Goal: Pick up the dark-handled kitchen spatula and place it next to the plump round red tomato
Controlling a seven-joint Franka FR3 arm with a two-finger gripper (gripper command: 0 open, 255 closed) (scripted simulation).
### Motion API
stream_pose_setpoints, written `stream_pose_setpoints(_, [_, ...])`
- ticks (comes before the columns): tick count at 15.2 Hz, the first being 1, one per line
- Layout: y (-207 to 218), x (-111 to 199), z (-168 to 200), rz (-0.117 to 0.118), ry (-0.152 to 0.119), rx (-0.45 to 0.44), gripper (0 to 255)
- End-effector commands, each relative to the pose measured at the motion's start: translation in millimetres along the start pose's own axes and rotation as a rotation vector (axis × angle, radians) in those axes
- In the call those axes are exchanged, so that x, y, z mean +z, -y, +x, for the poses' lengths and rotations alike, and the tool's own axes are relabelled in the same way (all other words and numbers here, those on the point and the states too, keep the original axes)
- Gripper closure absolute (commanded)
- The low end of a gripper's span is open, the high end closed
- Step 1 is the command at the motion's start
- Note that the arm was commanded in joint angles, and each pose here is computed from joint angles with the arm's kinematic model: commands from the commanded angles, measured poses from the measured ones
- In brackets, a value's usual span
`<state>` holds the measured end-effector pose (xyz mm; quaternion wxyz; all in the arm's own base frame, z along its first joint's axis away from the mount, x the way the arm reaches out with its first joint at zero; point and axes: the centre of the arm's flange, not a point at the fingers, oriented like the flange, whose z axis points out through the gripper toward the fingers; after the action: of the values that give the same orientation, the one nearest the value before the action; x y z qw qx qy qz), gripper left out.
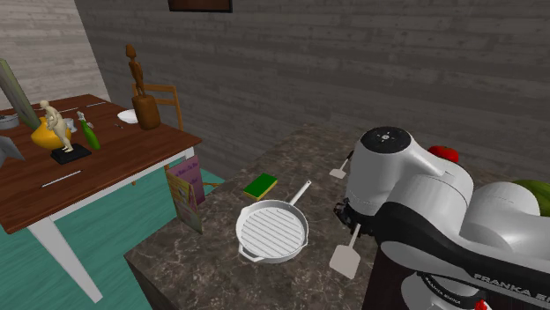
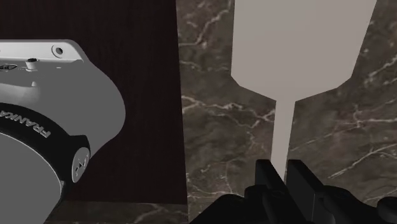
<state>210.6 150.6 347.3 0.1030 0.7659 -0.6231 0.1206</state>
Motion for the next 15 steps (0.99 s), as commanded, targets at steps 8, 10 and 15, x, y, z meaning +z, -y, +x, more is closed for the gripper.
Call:
stream_pose_setpoints(8, [-1.3,-45.7,14.8,-0.001,0.0,0.0,255])
stream_pose_setpoints(10, [-1.4,-55.7,18.1,-0.001,0.0,0.0,255])
stream_pose_setpoints(15, [-1.6,-80.8,26.4,-0.001,0.0,0.0,255])
